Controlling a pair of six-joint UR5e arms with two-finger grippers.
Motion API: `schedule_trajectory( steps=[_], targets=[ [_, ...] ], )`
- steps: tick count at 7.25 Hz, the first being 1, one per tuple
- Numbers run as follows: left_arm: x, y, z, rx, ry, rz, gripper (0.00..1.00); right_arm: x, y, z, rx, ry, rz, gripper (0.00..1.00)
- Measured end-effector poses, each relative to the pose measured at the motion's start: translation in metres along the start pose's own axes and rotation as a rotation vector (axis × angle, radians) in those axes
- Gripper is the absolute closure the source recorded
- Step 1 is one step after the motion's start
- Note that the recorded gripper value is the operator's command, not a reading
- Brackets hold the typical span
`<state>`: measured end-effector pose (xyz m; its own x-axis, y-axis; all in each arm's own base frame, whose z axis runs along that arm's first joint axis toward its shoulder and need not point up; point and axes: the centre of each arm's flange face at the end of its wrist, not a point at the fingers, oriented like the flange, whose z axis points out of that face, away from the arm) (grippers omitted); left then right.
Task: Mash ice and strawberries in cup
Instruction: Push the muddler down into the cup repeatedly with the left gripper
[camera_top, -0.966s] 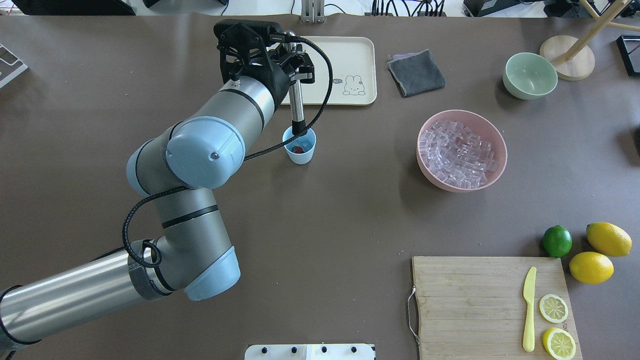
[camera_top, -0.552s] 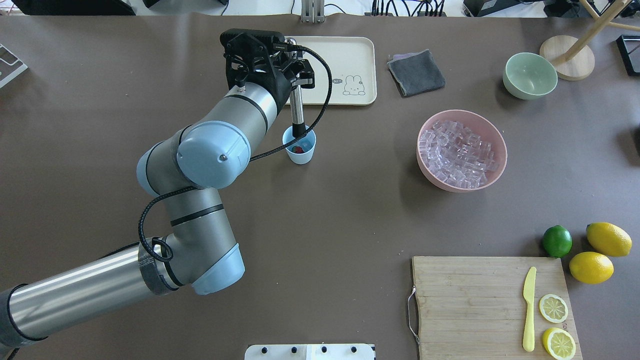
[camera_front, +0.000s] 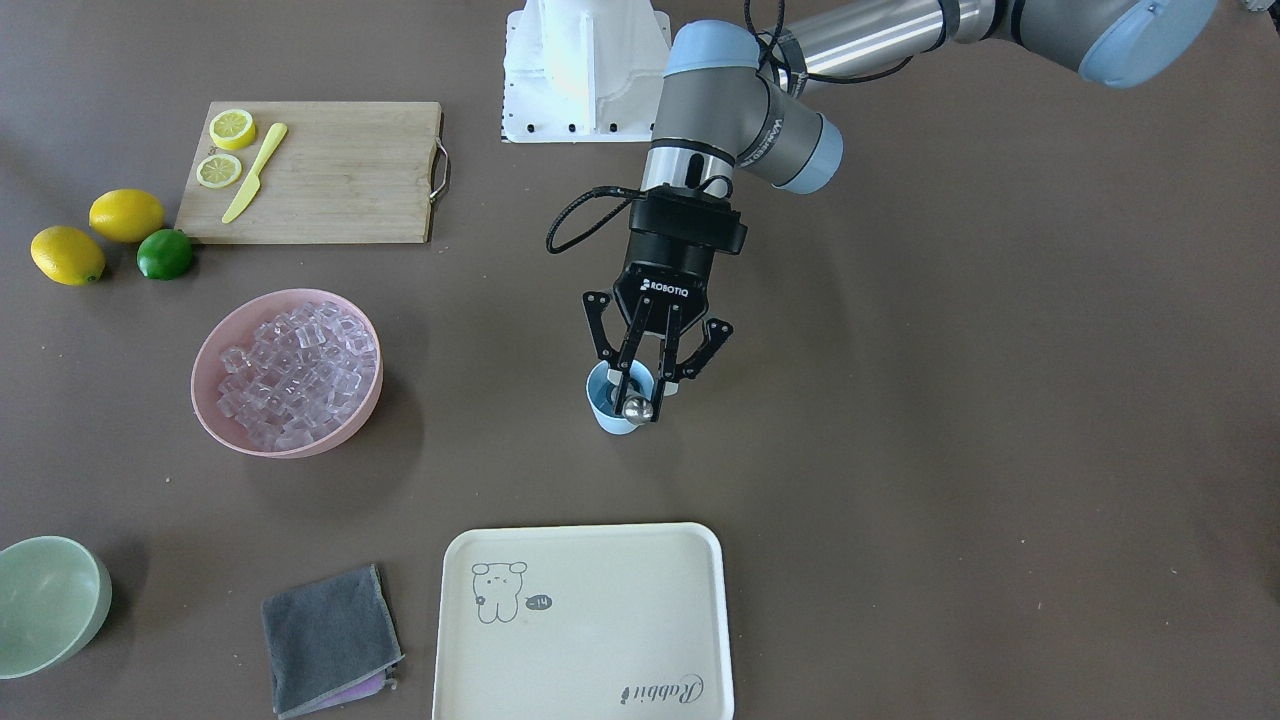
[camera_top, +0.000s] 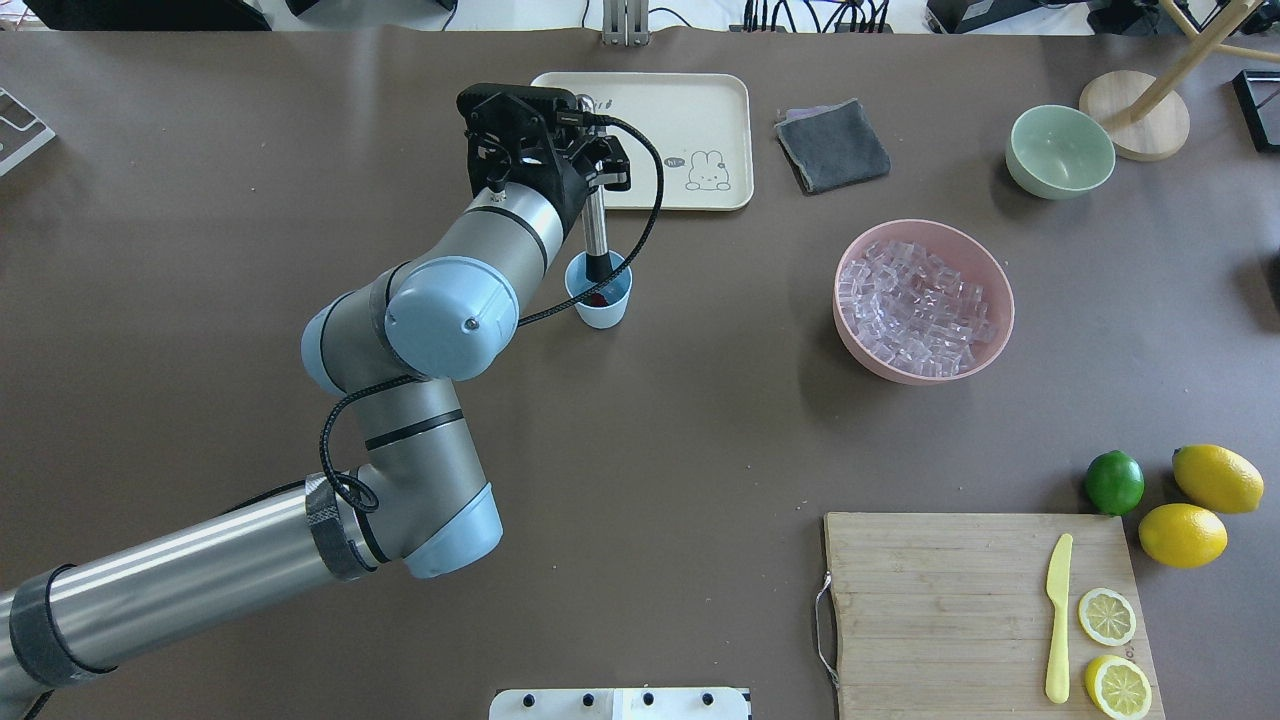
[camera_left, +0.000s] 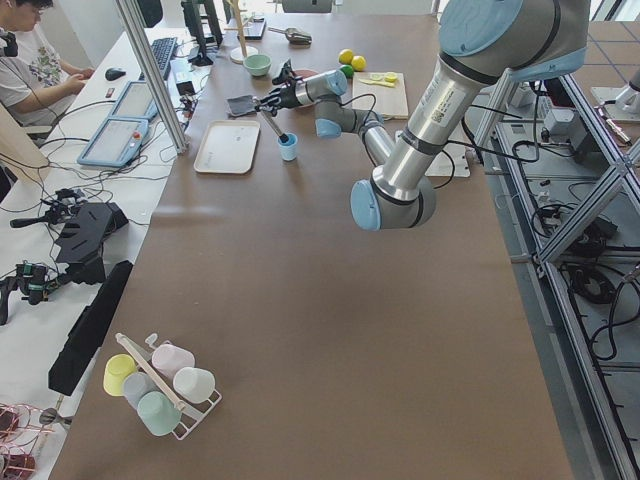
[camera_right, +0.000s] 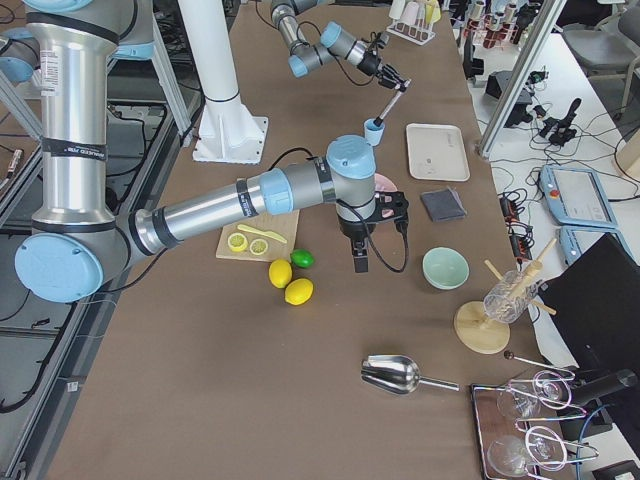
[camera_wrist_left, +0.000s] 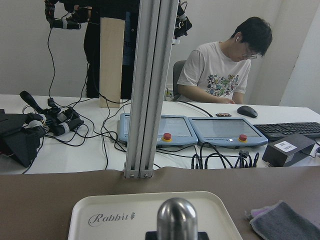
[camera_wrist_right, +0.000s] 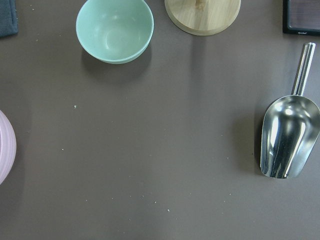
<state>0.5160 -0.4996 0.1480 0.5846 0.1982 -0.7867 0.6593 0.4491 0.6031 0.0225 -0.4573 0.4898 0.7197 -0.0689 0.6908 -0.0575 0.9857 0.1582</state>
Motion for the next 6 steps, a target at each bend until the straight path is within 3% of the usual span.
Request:
schedule_trajectory(
  steps=[3, 6],
  targets=[
    [0.004, 0.004, -0.001, -0.006, 0.006, 0.006, 1.0, -0.001, 0.0, -0.001, 0.001, -0.001, -0.001, 0.01],
    [0.018, -0.034, -0.023, 0.031, 0.056, 0.012, 1.0, -0.001, 0.0, -0.001, 0.001, -0.001, 0.0, 0.01]
  ],
)
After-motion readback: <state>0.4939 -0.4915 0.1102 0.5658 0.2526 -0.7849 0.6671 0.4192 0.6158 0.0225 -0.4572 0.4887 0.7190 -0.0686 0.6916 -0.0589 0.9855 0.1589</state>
